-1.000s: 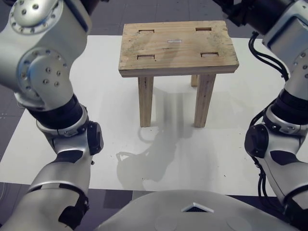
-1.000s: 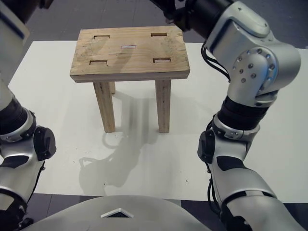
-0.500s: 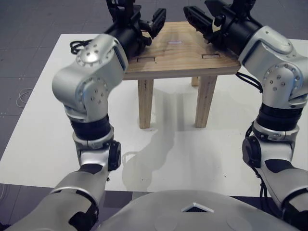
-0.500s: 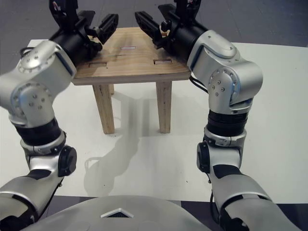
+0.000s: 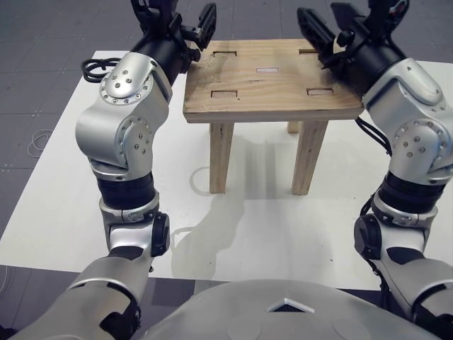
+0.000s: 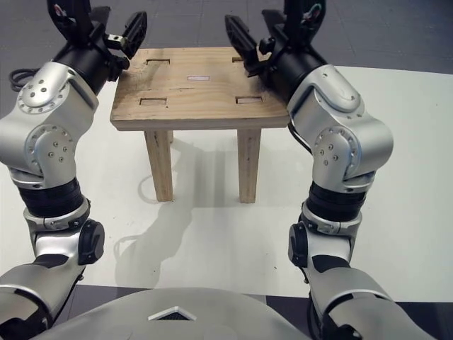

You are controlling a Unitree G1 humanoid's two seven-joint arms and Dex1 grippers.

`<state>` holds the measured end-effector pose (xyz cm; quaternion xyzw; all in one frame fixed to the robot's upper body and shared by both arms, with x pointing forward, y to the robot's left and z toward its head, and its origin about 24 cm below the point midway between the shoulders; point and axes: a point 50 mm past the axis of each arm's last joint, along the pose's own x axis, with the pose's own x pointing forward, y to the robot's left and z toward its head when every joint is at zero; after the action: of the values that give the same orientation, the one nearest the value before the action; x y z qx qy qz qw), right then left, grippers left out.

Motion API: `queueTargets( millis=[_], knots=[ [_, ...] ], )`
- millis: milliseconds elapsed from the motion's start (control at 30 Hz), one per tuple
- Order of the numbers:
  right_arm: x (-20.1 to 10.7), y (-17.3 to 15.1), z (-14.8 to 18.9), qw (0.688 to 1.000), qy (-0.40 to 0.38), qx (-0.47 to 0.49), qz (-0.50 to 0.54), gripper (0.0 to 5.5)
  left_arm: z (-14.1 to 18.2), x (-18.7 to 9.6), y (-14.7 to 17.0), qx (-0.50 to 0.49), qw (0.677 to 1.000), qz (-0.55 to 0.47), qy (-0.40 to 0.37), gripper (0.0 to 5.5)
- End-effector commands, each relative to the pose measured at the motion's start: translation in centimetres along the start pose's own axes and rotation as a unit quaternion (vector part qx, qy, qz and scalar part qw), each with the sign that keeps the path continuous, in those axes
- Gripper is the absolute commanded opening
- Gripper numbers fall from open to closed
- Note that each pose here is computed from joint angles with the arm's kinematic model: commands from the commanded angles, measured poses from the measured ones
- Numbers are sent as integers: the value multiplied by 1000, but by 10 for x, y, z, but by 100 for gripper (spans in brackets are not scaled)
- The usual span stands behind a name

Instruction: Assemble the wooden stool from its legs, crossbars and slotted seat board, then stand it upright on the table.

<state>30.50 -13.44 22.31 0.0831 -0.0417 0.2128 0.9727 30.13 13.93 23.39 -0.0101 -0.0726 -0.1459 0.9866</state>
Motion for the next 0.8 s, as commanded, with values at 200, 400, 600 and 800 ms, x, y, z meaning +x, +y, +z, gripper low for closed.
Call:
queueTargets(
  millis=[200, 400, 600, 800],
  knots=[
    [-42, -46, 17, 985, -25, -59, -163, 367, -9, -82, 46, 92, 979, 175, -42, 353],
    [-86, -58, -63, 970, 70, -123, -198, 367, -66, -111, 40, 71, 975, 212, 12, 353],
    [-106, -49, -94, 964, 56, -178, -190, 367, -85, -108, 34, 84, 979, 183, 28, 353],
    [-96, -44, -87, 968, 30, -173, -179, 367, -99, -115, 29, 63, 979, 191, 38, 353]
  ],
)
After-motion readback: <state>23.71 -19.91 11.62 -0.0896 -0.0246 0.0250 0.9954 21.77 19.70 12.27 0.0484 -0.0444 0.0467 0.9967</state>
